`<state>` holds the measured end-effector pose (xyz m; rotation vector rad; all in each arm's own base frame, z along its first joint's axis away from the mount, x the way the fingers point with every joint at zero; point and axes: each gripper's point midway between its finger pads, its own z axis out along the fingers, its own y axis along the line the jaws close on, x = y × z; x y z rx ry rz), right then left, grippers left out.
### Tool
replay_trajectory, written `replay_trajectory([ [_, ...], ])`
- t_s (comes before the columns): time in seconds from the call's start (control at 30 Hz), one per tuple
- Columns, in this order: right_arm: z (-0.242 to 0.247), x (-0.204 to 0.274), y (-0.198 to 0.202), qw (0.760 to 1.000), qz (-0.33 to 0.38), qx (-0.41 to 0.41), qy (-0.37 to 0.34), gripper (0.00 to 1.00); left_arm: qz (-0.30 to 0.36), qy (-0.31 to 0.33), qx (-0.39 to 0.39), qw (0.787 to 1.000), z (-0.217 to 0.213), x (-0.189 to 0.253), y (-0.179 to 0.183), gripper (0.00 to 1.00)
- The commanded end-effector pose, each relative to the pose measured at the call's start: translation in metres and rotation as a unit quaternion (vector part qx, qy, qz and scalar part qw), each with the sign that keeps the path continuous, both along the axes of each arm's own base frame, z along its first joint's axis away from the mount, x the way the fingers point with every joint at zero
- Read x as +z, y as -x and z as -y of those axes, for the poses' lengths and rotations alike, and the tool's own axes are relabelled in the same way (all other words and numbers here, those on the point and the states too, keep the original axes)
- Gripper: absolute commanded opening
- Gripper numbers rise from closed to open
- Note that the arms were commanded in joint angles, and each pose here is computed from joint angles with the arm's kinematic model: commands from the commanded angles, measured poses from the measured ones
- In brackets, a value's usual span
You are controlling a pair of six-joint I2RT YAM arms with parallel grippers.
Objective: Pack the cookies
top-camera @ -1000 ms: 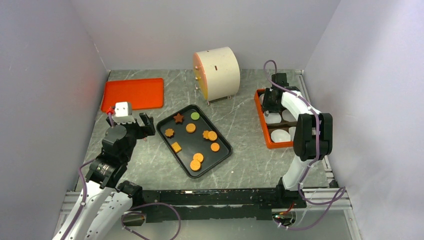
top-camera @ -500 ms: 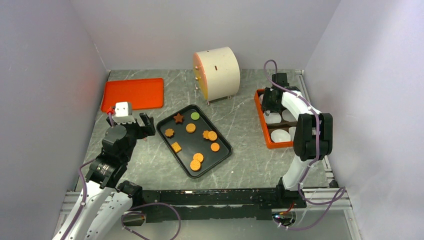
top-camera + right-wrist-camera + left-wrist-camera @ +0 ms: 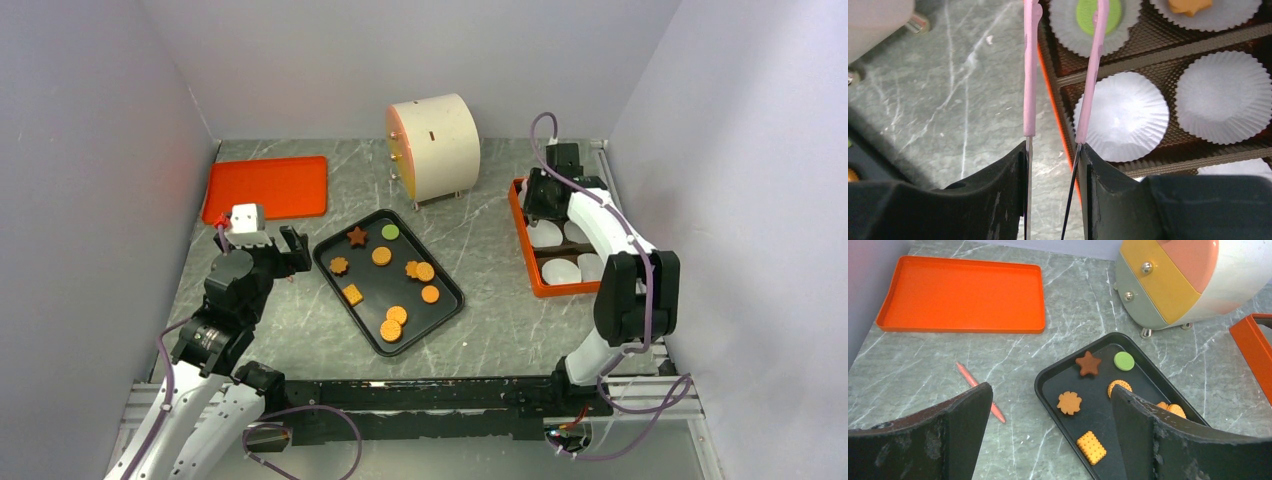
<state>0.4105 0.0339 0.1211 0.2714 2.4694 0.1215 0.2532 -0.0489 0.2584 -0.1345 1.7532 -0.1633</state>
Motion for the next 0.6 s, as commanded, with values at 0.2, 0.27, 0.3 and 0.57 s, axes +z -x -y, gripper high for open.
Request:
replay_trajectory([
  [0.2,-0.069,0.038,0.017,0.996,0.039,0.085,0.008,0.39,0.011,0.000,-0.008,1.000,0.004,0.004,-0.005,0.93],
  [0.27,-0.083,0.042,0.025,0.993,0.040,0.107,0.010,0.39,0.010,-0.002,-0.008,1.000,0.004,0.004,-0.005,0.93],
  [0.3,-0.090,0.043,0.030,0.992,0.039,0.118,0.010,0.39,0.009,-0.002,-0.009,1.000,0.004,0.004,-0.005,0.93],
  [0.57,-0.145,0.042,0.073,0.977,0.015,0.211,0.015,0.38,0.008,-0.005,-0.009,1.000,0.004,0.003,-0.006,0.93],
])
